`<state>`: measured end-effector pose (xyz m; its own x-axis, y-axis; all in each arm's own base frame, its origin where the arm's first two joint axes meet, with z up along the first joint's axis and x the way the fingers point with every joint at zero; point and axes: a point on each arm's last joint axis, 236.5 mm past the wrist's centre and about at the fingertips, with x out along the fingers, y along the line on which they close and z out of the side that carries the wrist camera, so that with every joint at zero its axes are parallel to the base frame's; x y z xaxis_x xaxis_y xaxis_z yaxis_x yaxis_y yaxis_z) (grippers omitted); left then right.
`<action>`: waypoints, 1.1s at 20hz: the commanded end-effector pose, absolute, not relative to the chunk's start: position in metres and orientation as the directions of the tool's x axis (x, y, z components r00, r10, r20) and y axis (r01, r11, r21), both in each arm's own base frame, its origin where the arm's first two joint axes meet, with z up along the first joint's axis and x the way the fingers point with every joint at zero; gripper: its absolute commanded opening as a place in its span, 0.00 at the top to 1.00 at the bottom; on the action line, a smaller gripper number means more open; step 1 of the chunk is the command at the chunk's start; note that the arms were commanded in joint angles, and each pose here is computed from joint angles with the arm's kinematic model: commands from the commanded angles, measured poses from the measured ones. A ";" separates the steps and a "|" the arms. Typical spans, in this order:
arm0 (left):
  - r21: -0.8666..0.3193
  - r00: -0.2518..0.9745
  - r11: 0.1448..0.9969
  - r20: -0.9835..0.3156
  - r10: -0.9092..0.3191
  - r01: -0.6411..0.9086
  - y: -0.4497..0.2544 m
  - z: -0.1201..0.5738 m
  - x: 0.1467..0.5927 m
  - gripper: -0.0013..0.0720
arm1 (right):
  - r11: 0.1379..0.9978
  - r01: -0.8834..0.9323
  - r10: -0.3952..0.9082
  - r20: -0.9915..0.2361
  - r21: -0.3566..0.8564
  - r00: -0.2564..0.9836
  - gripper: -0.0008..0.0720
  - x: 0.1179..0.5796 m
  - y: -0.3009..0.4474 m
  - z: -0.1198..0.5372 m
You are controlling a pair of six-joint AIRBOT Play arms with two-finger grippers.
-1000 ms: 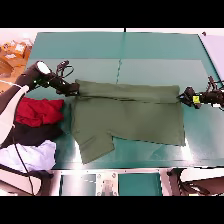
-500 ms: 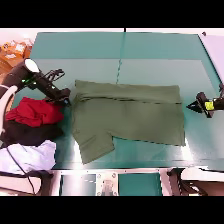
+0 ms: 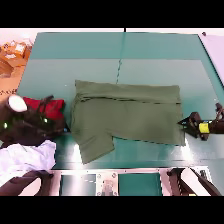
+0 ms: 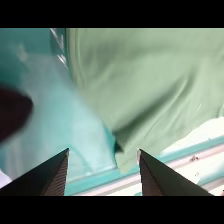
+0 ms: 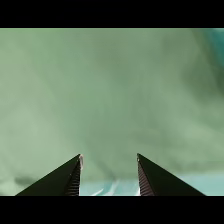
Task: Fold the shirts.
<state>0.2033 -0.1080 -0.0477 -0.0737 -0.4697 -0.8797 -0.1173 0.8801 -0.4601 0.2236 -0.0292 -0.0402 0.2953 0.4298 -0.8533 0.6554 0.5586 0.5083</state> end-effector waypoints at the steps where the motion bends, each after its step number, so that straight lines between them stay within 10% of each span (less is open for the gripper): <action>1: -0.517 -0.067 0.832 -0.840 -0.539 -0.202 -0.125 -0.083 0.162 0.31 | 0.508 0.686 0.511 -0.823 0.521 0.247 0.42 0.191 0.008 -0.057; 13: -0.745 0.137 0.623 -0.661 -0.738 -0.240 -0.197 -0.103 0.178 0.31 | 0.461 0.743 0.492 -0.836 0.486 0.242 0.28 0.179 0.012 -0.086; 14: -0.746 0.131 0.627 -0.660 -0.739 -0.224 -0.203 -0.105 0.177 0.34 | 0.461 0.747 0.489 -0.840 0.479 0.236 0.28 0.179 0.011 -0.085; 16: -0.746 0.139 0.646 -0.666 -0.733 -0.163 -0.201 -0.102 0.184 0.95 | 0.462 0.762 0.478 -0.851 0.454 0.217 0.28 0.176 0.007 -0.084; 22: -0.741 0.108 0.668 -0.671 -0.734 -0.065 -0.204 -0.085 0.194 0.95 | 0.457 0.844 0.355 -0.927 0.282 0.118 0.28 0.153 -0.022 -0.102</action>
<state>0.1899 -0.2005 -0.0921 0.1167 -0.7281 -0.6755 -0.1087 0.6667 -0.7374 0.1593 -0.0071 -0.0950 0.1459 0.4194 -0.8960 0.8115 0.4672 0.3509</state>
